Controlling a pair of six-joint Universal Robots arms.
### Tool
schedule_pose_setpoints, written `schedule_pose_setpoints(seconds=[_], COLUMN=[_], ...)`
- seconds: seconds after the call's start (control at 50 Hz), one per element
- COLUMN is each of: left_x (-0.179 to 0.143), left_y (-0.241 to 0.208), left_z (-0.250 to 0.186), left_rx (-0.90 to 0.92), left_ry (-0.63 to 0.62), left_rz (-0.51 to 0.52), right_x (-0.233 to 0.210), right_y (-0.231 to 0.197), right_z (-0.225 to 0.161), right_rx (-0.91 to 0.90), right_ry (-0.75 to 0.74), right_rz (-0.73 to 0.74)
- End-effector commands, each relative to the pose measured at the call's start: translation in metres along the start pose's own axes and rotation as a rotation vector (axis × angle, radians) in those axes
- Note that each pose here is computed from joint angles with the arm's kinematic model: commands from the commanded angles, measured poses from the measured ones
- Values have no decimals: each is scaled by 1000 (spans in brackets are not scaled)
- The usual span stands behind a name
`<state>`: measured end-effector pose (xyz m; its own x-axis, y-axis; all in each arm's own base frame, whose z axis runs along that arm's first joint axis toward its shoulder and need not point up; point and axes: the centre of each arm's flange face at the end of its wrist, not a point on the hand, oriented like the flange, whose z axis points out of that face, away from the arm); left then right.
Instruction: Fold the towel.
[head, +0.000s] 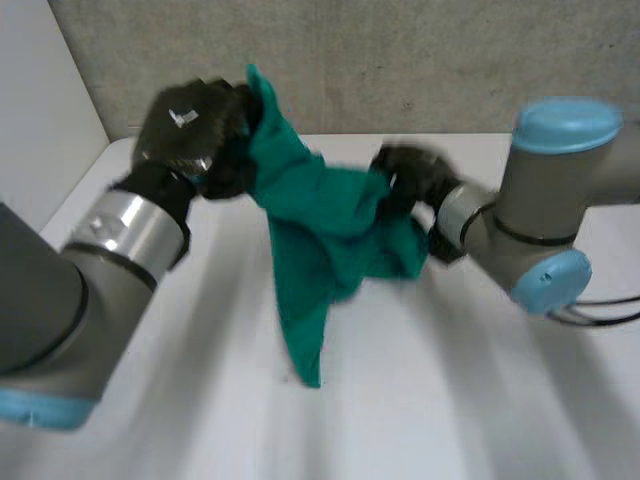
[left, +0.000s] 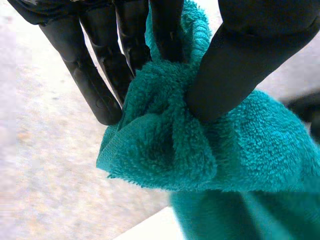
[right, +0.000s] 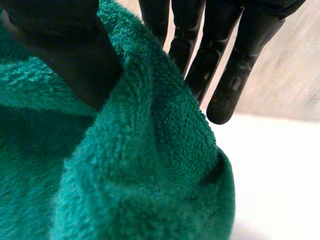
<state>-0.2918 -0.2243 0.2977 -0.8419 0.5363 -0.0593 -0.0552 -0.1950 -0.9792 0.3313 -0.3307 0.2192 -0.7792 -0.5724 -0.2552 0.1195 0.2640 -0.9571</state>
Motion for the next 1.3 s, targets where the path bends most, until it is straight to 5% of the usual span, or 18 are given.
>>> schedule_pose_setpoints(seconds=[0.02,0.08,0.18,0.48,0.6,0.76,0.98,1.3], left_x=[-33,-36,-37,-24,-20,-24,-20,99], left_y=[-41,-56,-34,100,135,130,70,88], left_z=[41,49,51,34,8,-18,-29,-54], left_rx=[171,221,161,-259,-466,-634,-495,-489], left_ry=[-95,-100,-101,-65,-56,-74,-62,320], left_rz=[24,19,3,-33,-39,-48,-47,39], right_x=[-15,-32,-35,-70,-63,-65,-14,49], right_y=[-108,-147,-145,43,70,44,-19,-8], right_z=[-34,-71,-87,-121,-126,-120,-121,-136], right_rx=[455,661,665,-208,-416,-318,-60,-102], right_ry=[96,108,137,-44,-63,-34,160,320], right_rz=[-182,-322,-403,-565,-568,-549,-376,-316])
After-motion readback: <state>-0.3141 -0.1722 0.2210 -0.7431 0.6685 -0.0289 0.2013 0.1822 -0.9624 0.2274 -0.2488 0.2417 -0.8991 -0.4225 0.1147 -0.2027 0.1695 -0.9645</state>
